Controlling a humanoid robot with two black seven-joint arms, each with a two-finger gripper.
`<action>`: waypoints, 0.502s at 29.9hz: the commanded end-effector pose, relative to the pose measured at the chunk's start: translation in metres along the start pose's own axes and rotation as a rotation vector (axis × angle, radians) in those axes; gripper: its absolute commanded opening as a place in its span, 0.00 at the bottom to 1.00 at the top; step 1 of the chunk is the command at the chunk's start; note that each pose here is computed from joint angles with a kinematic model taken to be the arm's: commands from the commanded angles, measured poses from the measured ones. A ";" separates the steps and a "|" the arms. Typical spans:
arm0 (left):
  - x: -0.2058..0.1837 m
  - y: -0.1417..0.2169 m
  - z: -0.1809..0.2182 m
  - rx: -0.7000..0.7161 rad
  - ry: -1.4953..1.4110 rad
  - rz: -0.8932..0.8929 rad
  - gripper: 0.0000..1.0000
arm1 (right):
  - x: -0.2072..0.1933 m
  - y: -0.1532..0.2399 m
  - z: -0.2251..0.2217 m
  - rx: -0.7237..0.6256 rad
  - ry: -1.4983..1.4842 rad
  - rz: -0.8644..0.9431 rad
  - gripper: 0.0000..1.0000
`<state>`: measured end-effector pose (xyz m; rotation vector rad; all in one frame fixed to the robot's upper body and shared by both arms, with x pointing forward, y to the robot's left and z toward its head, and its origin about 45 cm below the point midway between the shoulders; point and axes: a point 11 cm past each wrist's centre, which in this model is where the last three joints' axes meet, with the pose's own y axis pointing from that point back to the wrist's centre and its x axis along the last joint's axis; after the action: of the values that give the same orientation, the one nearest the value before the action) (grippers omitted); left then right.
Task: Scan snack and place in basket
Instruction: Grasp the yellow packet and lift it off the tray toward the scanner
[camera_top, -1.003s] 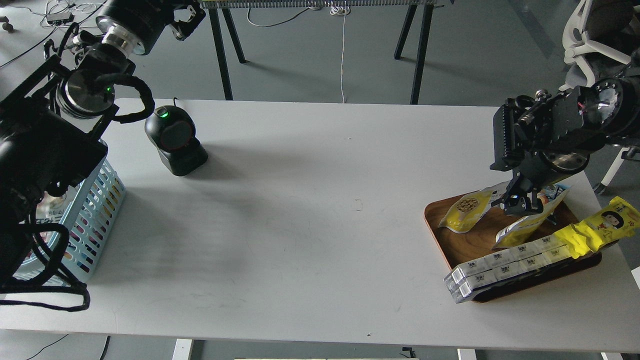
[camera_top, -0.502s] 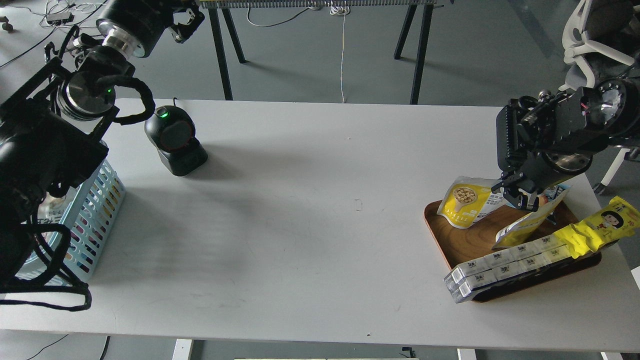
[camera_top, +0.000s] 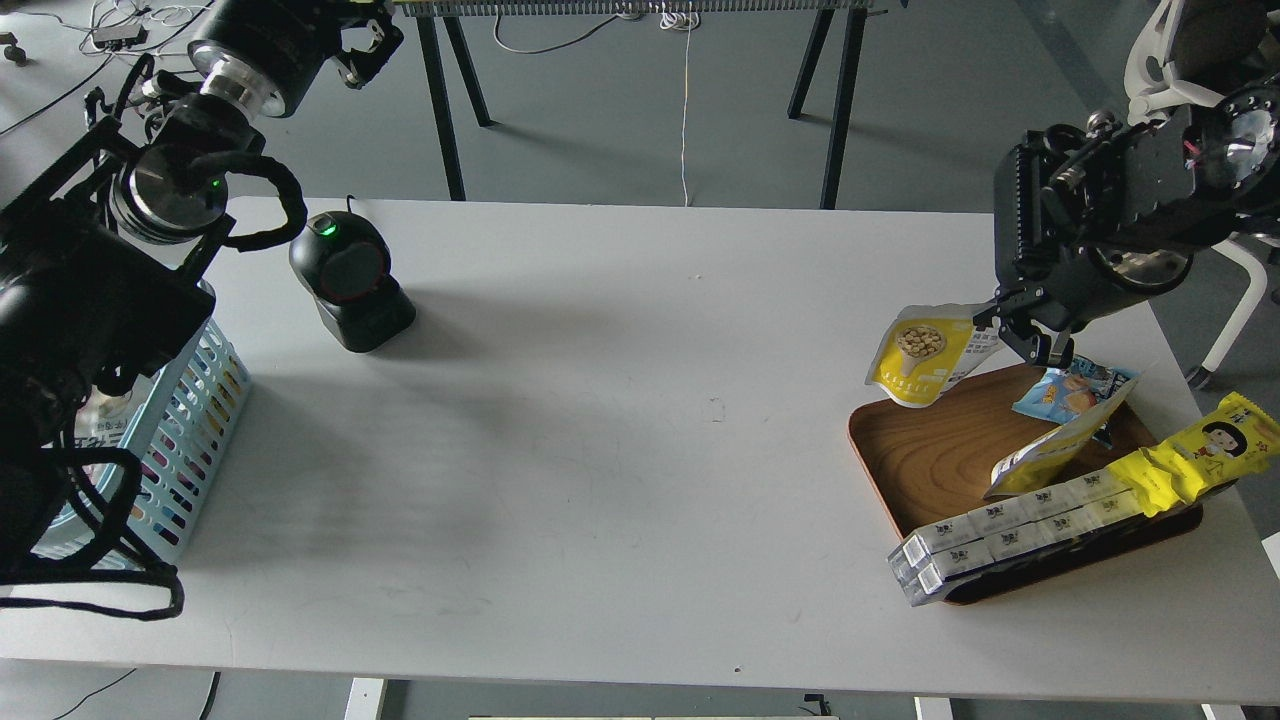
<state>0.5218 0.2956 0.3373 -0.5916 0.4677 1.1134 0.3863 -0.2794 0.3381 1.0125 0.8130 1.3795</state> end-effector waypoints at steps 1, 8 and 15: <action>0.000 0.000 0.001 -0.002 -0.001 -0.001 1.00 | 0.034 0.005 0.004 -0.007 0.046 0.049 0.00; -0.001 0.000 0.000 0.001 0.000 -0.001 1.00 | 0.094 -0.005 -0.015 0.103 -0.030 0.157 0.00; -0.001 -0.001 0.000 -0.001 0.000 -0.001 1.00 | 0.154 -0.018 -0.040 0.197 -0.021 0.218 0.00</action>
<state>0.5220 0.2949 0.3378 -0.5924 0.4676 1.1119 0.3705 -0.1456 0.3279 1.2593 0.8398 1.4762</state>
